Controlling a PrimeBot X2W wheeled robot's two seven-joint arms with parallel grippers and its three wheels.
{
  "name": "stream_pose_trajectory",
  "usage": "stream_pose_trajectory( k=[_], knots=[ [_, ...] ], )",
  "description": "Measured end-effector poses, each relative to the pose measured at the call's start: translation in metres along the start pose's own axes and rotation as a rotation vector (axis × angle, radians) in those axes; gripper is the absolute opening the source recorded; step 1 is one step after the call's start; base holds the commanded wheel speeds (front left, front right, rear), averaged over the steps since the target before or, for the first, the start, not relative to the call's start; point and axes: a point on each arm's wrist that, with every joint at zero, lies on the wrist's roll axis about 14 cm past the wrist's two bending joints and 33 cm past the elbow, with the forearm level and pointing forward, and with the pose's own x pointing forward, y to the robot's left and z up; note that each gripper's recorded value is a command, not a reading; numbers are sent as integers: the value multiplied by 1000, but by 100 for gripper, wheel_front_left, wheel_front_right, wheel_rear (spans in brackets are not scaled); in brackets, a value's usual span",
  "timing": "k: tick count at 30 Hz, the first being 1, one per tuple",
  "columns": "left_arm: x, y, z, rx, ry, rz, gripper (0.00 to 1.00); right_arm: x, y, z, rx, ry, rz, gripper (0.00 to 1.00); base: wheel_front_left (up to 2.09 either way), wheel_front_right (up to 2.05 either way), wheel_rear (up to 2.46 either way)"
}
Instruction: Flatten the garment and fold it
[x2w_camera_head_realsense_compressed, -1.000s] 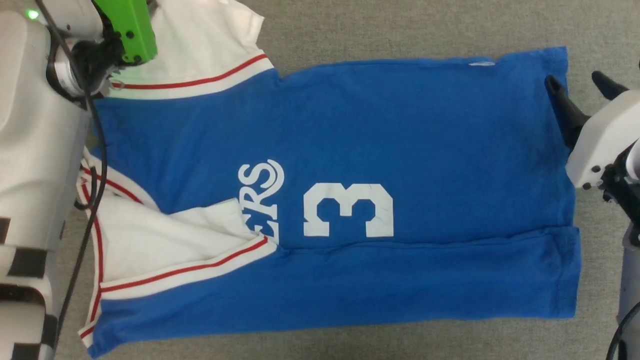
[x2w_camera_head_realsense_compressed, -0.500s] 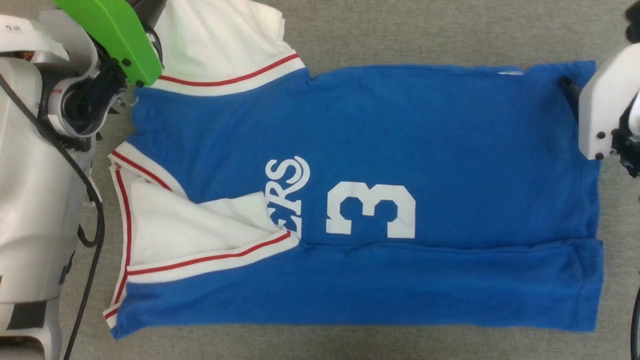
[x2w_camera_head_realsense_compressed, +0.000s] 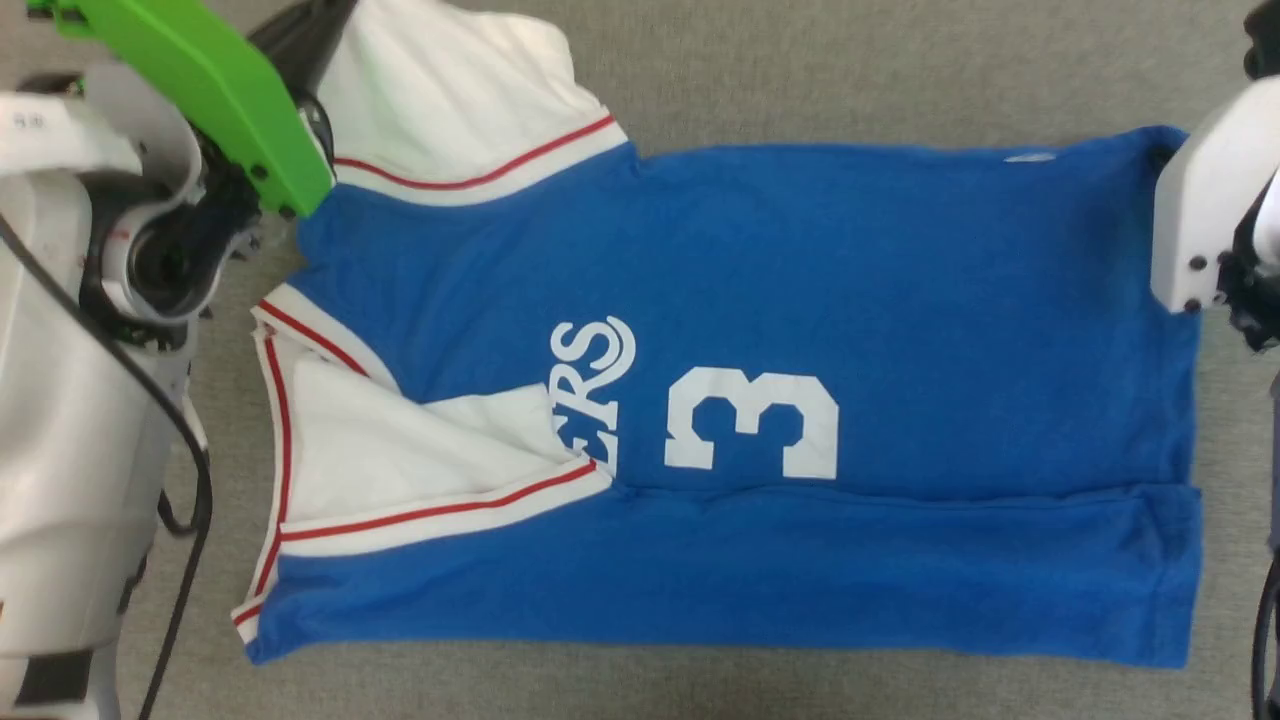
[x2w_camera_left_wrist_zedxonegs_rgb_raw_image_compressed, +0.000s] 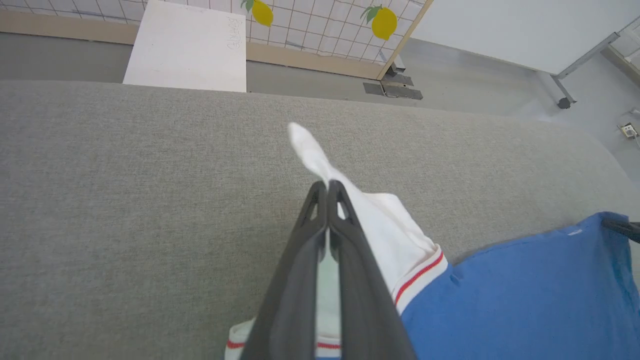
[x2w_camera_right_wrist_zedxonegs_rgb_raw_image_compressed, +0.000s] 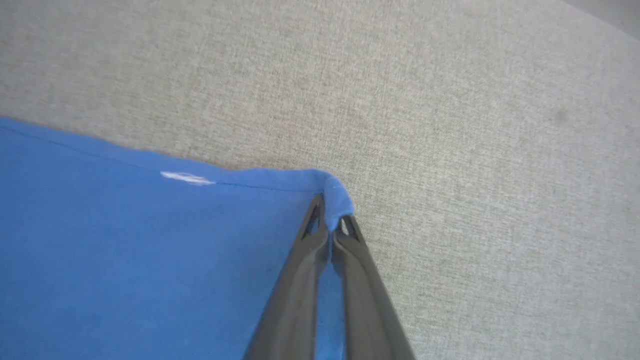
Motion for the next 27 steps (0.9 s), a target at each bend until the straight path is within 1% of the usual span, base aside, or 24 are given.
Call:
stream_pose_trajectory(
  k=[2, 5, 10, 14, 17, 21, 24, 27],
  knots=[
    [-10, -6, 5, -1, -23, -15, 0, -10, 2, 3, 14, -47, 11, 0, 0, 0, 0],
    [-32, -16, 9, -17, -55, -38, 0, -27, 0, -2, 33, -86, 17, 0, 0, 0, 0],
    [-71, -30, 8, -53, -100, -47, 0, -54, -9, -19, 82, -113, 11, 0, 0, 0, 0],
    [-99, -38, -5, -100, -107, -40, 0, -72, -14, -37, 120, -117, 1, 0, 0, 0, 0],
    [-118, -36, -19, -141, -109, -7, 0, -82, -15, -49, 142, -119, 1, 0, 0, 0, 0],
    [-144, -31, -38, -198, -120, 48, 0, -94, -14, -55, 159, -158, 2, 0, 0, 0, 0],
    [-162, -24, -52, -245, -124, 99, 0, -99, -11, -59, 174, -175, 6, 0, 0, 0, 0],
    [-175, -20, -74, -291, -95, 139, 0, -101, -9, -67, 194, -171, 17, 0, 0, 0, 0]
  ],
)
